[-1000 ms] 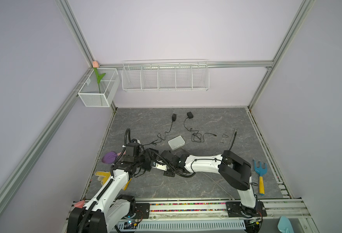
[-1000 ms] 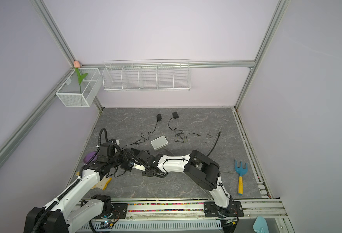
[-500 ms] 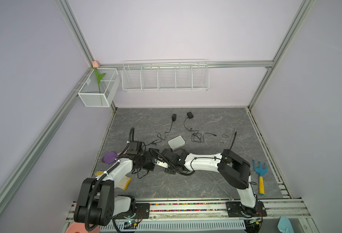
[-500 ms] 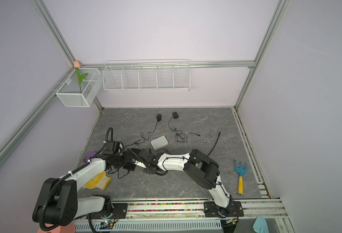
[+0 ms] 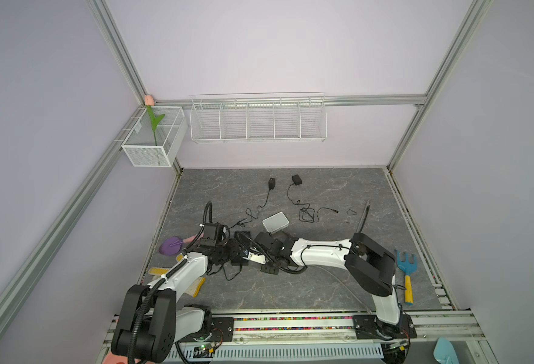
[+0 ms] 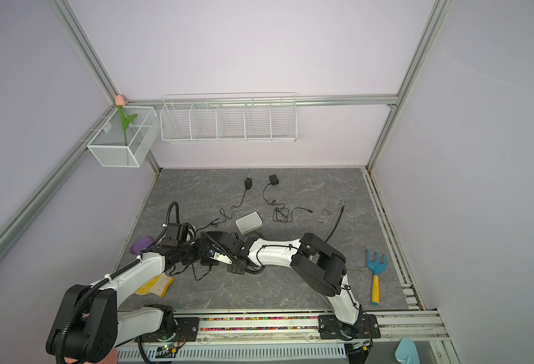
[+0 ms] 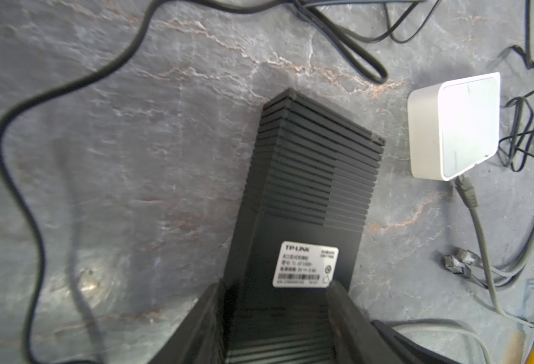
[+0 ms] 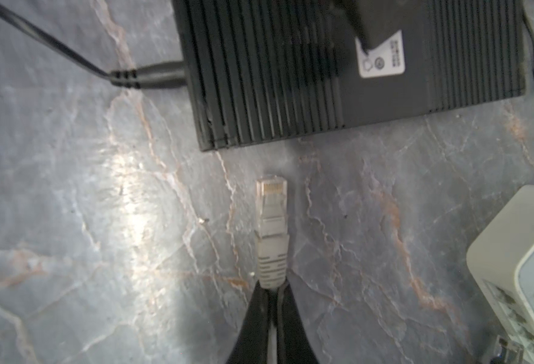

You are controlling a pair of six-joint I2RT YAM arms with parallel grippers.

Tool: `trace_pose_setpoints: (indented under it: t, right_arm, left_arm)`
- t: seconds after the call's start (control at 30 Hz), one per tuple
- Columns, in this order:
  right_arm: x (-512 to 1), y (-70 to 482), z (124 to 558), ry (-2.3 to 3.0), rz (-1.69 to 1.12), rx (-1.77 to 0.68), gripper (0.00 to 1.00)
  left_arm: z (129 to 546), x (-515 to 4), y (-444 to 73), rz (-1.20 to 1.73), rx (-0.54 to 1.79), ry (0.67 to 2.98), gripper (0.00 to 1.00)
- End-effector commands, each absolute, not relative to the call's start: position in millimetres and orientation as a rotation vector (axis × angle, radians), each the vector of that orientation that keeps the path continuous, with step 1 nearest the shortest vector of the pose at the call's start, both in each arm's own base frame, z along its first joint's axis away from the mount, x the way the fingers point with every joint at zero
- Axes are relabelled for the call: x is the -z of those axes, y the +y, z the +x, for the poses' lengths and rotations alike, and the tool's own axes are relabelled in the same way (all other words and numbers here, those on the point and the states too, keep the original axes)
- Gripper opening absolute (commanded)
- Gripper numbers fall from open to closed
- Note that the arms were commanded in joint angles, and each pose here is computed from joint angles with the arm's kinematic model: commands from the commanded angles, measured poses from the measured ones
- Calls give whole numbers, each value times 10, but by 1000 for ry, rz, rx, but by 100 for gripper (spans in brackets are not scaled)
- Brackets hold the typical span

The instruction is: Insert the plug into the switch port

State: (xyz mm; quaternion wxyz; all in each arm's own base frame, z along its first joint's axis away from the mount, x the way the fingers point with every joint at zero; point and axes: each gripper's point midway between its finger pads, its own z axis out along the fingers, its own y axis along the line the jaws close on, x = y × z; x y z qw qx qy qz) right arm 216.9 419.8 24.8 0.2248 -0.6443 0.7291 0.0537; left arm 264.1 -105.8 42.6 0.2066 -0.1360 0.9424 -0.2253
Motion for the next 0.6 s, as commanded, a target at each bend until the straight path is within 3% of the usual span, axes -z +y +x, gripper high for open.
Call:
trace_pose_setpoints:
  t: [0.0, 0.57]
  right_arm:
    - [-321, 4276, 2113, 1998, -1803, -202, 6]
    - [-241, 4370, 2149, 1988, -1820, -142, 6]
  left_arm:
    - [2601, -453, -1060, -391, 642, 2601, 52]
    - [2571, -478, -1045, -399, 641, 2576, 51]
